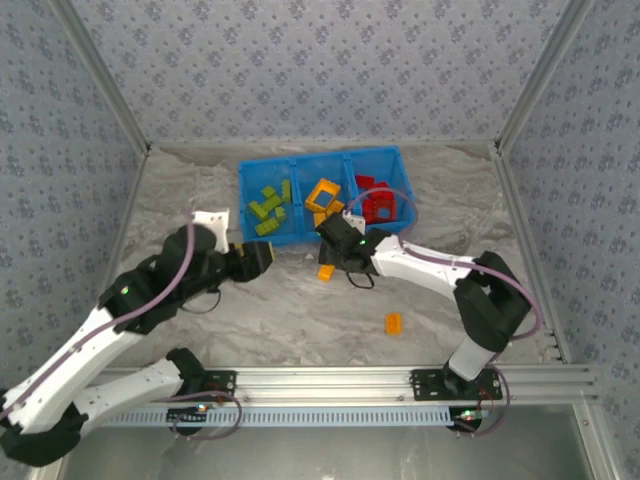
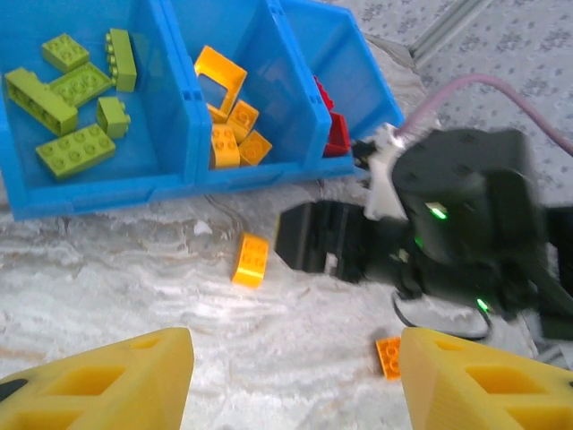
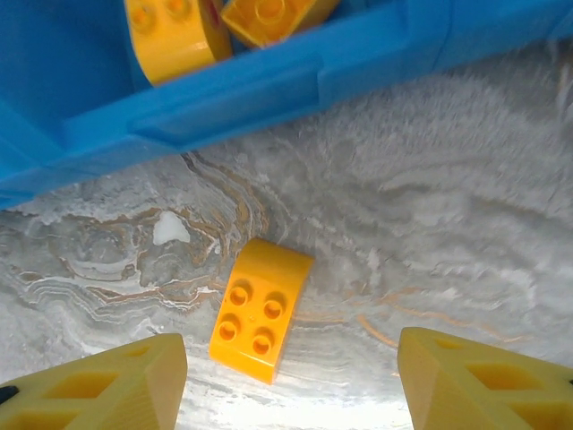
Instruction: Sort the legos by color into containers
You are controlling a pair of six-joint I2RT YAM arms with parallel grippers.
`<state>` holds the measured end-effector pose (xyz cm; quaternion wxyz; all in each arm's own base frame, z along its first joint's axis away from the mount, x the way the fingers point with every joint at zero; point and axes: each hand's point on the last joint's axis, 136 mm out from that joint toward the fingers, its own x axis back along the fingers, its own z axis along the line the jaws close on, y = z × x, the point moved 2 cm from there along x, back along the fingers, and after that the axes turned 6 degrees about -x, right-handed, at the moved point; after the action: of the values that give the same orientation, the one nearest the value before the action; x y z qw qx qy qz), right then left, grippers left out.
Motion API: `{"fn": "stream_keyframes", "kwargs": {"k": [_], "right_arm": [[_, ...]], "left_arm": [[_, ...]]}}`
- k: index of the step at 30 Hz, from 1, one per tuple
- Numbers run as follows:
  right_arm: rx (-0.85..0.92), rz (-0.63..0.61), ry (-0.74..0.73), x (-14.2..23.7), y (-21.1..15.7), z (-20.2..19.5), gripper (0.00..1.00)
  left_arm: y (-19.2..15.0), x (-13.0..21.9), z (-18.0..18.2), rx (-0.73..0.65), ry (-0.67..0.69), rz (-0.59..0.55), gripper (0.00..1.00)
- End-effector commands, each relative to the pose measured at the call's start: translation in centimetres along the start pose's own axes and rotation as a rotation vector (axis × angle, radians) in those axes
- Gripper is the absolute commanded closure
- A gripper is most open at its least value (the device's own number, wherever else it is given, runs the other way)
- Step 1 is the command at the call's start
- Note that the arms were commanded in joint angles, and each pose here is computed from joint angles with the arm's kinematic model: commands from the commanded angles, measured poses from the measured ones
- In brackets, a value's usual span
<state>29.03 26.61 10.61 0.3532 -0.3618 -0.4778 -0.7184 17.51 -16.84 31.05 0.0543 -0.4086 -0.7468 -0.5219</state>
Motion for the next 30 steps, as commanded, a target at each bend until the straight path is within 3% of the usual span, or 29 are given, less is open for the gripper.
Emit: {"fn": "stream_keyframes", "kwargs": {"k": [1,10,16,24,30], "right_arm": [[-0.125,0.055,-0.064,-1.4,-1.4,-0.2,0.33],[-0.19,0.035,-0.146,-4.4,-1.3,1.4,0.33],[-0.236,0.076,-0.292,-5.2,-2.9,-0.1,0.38],[-0.253,0.075,-0.314,-6.7,-3.6,-0.2,0.5],[-0.258,0.063,-0.294,-7.0,-3.5,0.1,0.66]], "left_arm": [[-3.1,1.6,1.4,0.011,0.005,0.078,0.37],[-4.1,2.9,2.3,0.059,-0.027,0.038,0.35],[-3.8,3.1,1.9,0.032,-0.047,0.037,0.35],[-4.0,3.2,1.5,0.029,-0.069,0.051,0.34],[-3.9,3.4,1.5,0.032,-0.068,0.053,0.35]]}}
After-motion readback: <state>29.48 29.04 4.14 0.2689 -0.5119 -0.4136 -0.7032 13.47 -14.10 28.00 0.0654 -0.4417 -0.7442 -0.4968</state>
